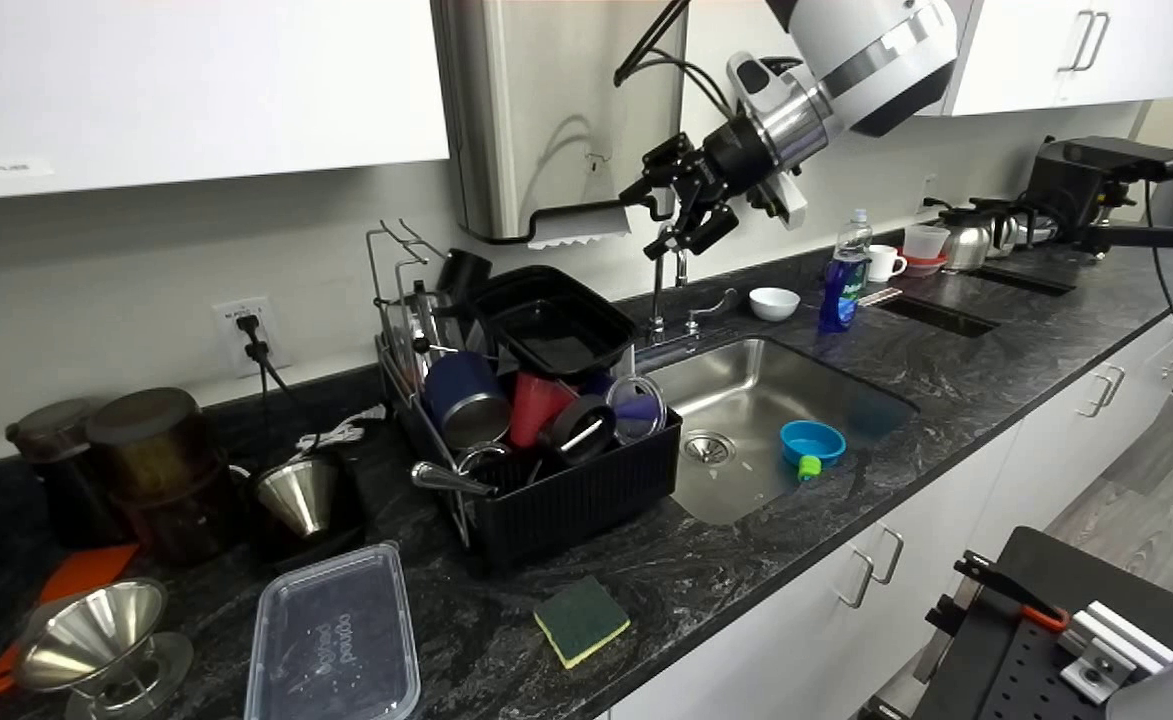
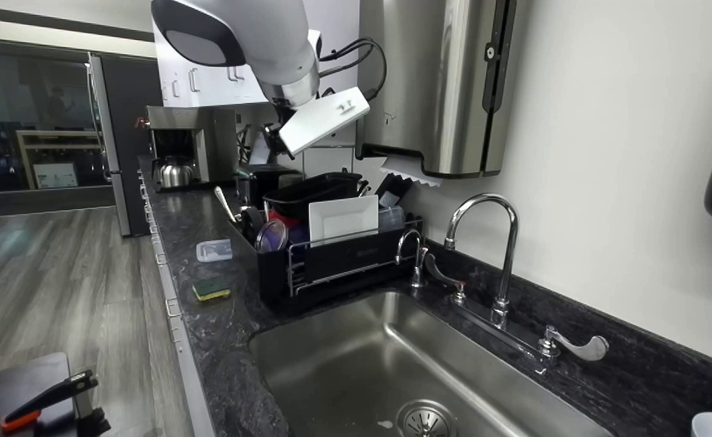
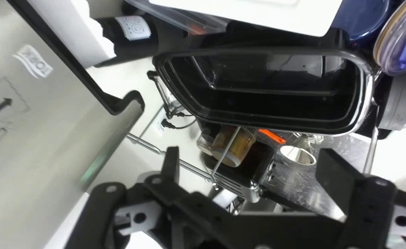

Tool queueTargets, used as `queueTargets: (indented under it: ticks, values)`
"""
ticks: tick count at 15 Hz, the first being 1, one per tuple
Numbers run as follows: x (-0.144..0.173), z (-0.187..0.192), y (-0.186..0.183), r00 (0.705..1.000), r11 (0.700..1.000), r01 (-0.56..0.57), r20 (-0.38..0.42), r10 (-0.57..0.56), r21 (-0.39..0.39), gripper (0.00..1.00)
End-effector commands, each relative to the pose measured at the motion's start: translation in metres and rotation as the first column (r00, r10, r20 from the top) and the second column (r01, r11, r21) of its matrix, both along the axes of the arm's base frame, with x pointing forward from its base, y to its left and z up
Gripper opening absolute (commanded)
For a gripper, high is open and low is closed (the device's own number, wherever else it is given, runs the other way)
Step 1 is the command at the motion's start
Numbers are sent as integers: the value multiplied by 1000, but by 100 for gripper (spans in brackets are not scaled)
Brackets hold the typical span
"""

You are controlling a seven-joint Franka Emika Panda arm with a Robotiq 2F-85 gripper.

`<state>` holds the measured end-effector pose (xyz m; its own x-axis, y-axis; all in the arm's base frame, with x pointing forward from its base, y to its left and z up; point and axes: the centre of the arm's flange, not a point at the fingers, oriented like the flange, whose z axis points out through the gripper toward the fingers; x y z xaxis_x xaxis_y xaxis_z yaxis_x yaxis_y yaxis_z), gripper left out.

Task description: Put the black box in the sink on the dish rack

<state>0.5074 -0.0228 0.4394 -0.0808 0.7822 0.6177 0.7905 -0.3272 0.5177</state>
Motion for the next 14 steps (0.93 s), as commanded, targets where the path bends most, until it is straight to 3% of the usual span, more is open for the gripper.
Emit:
queueTargets:
  ticks: [1, 7, 14]
  values:
    - [-28, 17, -18, 984, 983, 179, 15, -179, -47, 100]
    - [-74, 47, -42, 901, 896, 432, 102, -422, -107, 100]
    - [-113, 46, -54, 827, 812, 562, 110, -551, -158, 100]
